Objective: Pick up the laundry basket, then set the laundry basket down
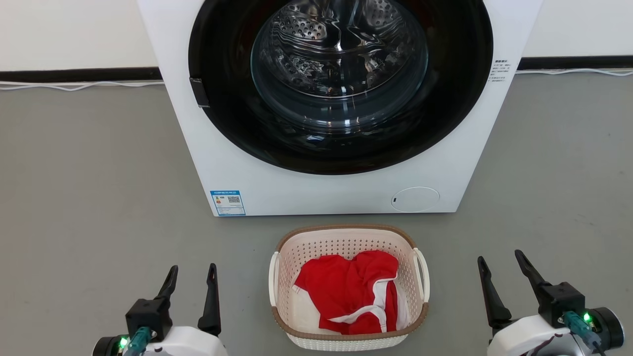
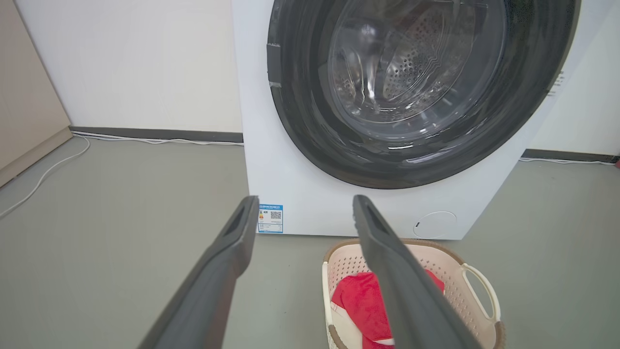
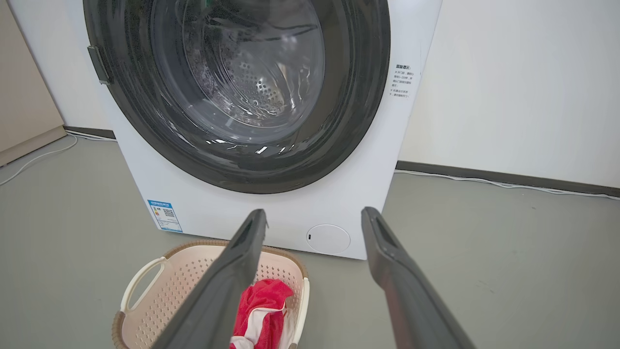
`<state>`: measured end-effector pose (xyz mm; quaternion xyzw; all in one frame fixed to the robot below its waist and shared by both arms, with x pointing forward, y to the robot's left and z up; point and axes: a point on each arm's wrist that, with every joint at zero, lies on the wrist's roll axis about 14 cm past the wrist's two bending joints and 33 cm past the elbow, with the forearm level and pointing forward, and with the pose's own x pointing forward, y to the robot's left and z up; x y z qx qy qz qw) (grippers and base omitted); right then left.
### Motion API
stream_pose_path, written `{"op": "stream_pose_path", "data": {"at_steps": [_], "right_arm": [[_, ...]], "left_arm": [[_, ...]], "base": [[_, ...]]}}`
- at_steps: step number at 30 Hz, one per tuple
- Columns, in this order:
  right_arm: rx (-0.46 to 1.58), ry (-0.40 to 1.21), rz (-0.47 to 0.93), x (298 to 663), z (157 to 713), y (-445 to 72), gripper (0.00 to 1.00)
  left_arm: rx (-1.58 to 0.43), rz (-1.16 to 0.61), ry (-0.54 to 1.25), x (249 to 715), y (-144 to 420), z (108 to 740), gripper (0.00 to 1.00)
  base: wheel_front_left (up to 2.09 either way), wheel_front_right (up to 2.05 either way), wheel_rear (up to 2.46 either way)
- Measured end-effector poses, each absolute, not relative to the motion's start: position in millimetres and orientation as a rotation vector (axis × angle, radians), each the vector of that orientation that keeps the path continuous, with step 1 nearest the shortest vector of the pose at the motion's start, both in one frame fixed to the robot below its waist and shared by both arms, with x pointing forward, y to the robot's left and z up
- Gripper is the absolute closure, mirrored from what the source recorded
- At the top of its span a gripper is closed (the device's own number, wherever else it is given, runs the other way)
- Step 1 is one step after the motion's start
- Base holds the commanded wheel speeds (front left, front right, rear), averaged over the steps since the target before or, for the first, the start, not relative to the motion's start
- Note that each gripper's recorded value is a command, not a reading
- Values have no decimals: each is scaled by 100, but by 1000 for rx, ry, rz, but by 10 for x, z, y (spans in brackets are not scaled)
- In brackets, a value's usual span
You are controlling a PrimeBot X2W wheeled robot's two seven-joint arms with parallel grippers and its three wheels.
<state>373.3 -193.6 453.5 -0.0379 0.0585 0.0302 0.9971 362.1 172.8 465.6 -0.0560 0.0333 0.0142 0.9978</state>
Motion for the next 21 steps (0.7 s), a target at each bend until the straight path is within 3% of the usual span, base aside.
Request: {"op": "stream_pose_path", "data": {"at_steps": [21], "right_arm": [[-155, 125, 81, 3783, 4489, -1927, 0]], "left_arm": [[-44, -3, 70, 3676, 1663, 4608, 0]], "base": [[0, 0, 0]]}}
